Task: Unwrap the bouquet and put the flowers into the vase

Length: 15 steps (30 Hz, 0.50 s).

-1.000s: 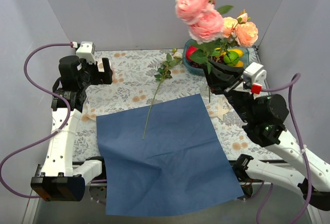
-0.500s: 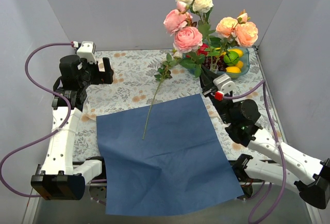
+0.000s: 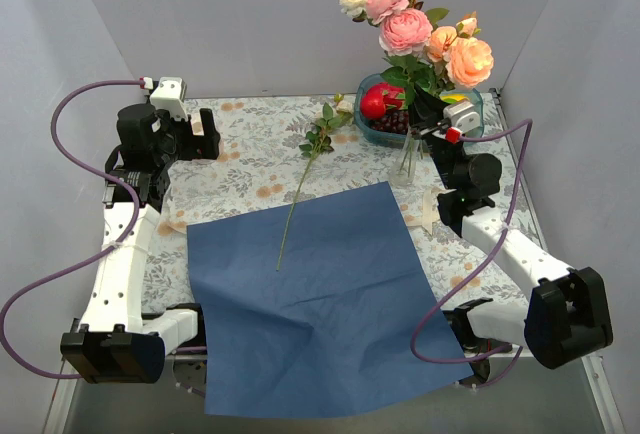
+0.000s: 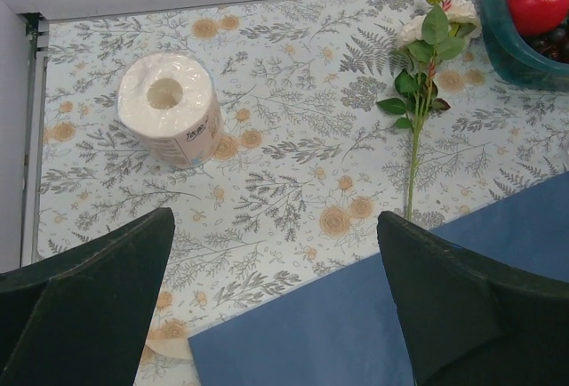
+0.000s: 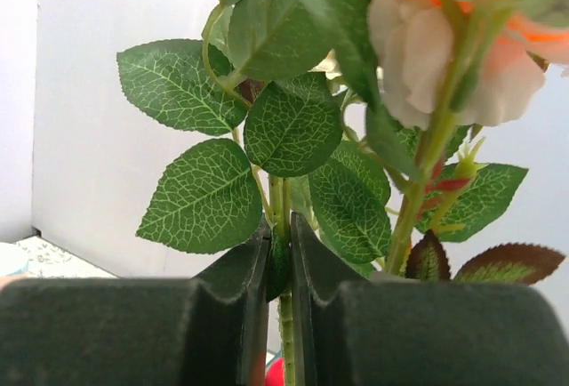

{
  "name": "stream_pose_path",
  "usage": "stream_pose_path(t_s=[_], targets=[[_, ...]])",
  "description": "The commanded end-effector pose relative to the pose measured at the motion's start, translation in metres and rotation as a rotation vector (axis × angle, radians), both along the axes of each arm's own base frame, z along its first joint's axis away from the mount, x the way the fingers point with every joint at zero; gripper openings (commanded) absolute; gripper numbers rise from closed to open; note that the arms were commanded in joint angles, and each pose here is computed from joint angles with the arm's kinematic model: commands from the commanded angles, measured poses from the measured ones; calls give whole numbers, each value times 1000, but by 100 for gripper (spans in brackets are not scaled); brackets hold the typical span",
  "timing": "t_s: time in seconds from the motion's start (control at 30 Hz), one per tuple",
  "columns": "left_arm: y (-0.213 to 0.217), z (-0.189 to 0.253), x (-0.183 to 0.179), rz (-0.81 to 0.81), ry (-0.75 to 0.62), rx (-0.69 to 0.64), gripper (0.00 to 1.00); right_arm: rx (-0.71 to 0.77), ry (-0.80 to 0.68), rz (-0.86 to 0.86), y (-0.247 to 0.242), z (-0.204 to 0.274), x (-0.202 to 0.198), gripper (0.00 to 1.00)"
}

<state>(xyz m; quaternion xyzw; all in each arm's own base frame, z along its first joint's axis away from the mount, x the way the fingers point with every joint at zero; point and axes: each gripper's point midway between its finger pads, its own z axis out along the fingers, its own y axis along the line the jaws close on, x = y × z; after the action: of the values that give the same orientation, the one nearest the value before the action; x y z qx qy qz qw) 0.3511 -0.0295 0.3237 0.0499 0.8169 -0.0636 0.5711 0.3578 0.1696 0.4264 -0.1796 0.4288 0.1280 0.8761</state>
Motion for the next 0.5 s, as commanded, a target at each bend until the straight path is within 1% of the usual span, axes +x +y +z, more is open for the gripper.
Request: stream_pose_path(t_s=[0.0,0.17,0.2,0.27,0.47], targets=[[6,-5,6,16,-2,26,98,99,-246,150,-3,57,-32,1],[7,-15,8,14,15,39,98,107,-282,181,-4,62,-22,1],[18,-17,9,42,18,45,98,121,-292,203,-5,65,-24,1],[19,-22,11,43,29,50,98,126,-298,216,-6,67,-19,1],[19,-34,15,39,52,51,98,124,-335,261,-2,89,-15,1]])
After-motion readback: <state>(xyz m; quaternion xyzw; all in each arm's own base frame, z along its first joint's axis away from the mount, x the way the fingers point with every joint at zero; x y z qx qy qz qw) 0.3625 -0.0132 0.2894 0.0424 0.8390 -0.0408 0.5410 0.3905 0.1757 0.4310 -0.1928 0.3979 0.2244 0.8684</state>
